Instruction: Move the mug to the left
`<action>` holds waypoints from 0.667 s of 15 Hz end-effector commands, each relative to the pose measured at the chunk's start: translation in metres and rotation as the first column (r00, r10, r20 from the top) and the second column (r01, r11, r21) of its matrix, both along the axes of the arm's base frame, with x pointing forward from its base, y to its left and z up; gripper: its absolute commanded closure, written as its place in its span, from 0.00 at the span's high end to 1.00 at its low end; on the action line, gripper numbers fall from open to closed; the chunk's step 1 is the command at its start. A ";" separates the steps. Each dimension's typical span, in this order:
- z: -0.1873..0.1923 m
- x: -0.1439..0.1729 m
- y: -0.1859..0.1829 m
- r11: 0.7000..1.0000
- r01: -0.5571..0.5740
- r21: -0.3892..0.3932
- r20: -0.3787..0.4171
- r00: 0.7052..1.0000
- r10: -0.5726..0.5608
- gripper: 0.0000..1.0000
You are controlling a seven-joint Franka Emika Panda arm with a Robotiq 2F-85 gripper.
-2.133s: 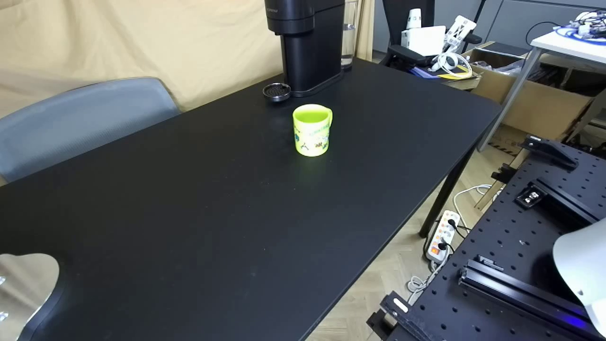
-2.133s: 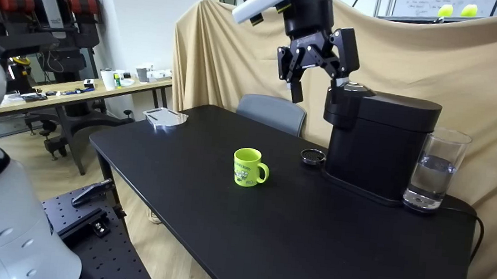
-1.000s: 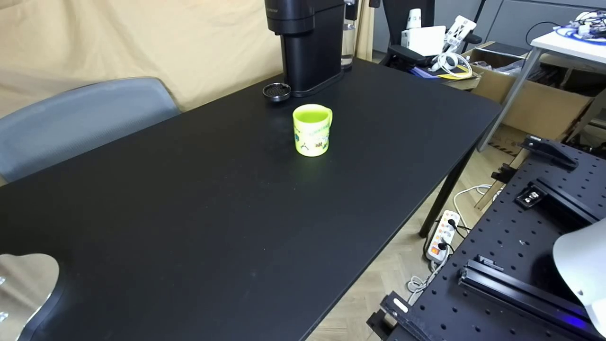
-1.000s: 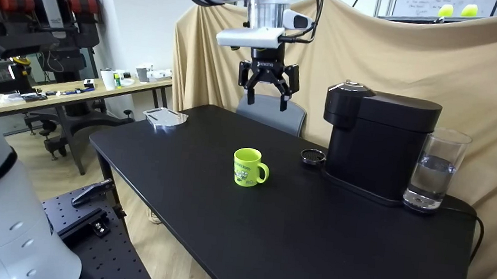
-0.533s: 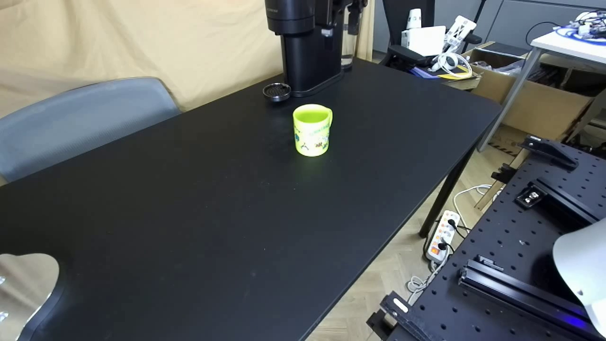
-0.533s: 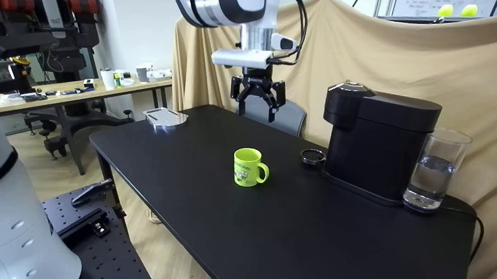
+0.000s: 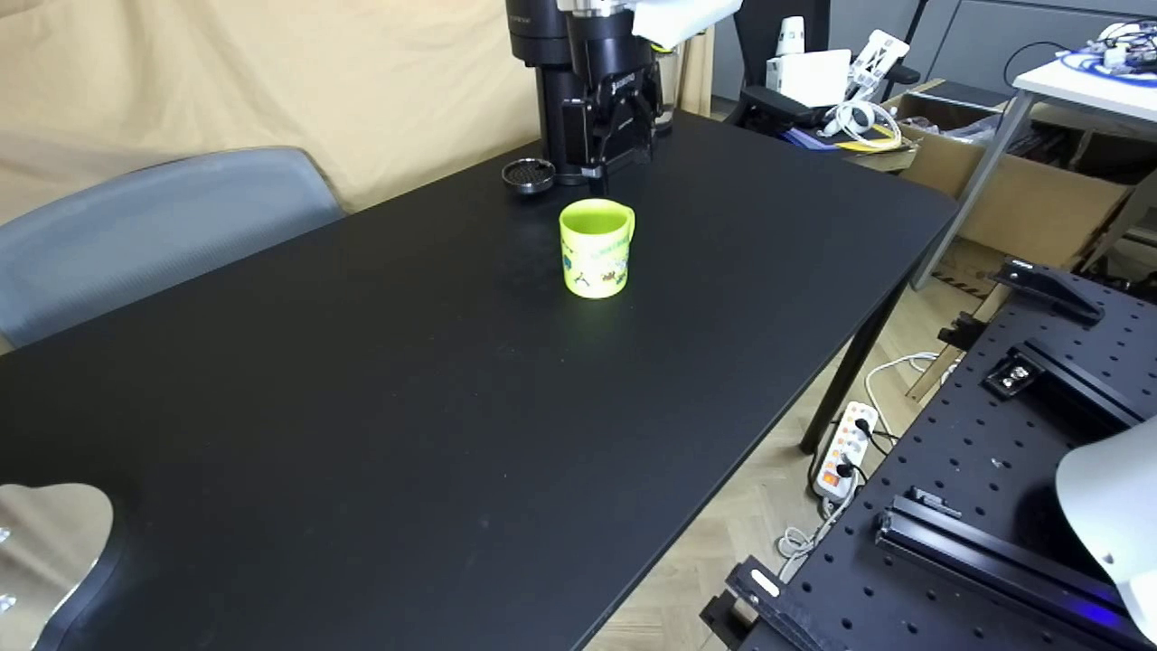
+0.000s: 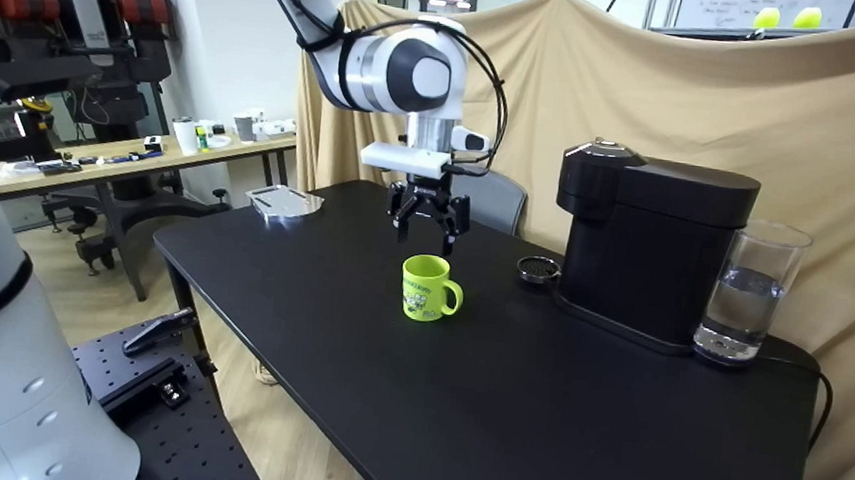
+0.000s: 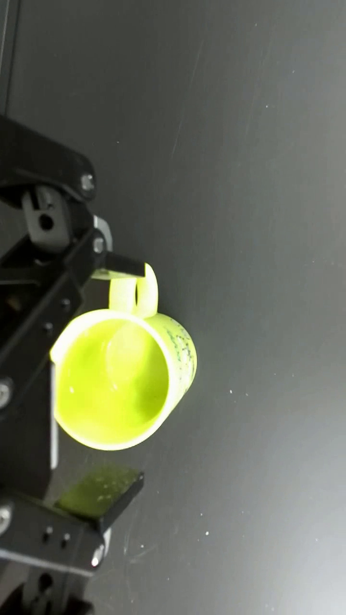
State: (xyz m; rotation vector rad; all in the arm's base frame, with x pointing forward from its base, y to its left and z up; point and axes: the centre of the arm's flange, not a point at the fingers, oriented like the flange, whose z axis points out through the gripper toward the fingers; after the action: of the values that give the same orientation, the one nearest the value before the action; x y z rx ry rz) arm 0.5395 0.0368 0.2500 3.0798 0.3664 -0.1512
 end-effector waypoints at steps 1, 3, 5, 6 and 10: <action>-0.020 0.014 -0.016 0.998 0.048 -0.038 -0.006 0.999 -0.049 1.00; -0.018 0.003 -0.015 0.999 0.034 -0.016 -0.011 0.999 -0.034 1.00; -0.024 0.007 -0.022 0.998 0.063 -0.021 -0.006 0.998 -0.063 1.00; -0.025 0.008 -0.022 0.998 0.067 -0.021 -0.005 0.998 -0.067 1.00; -0.023 0.025 -0.025 0.993 0.117 -0.019 0.020 0.993 -0.117 1.00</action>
State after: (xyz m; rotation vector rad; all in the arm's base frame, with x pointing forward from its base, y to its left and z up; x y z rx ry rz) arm 0.5505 0.0145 0.2261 3.0778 0.2501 -0.1439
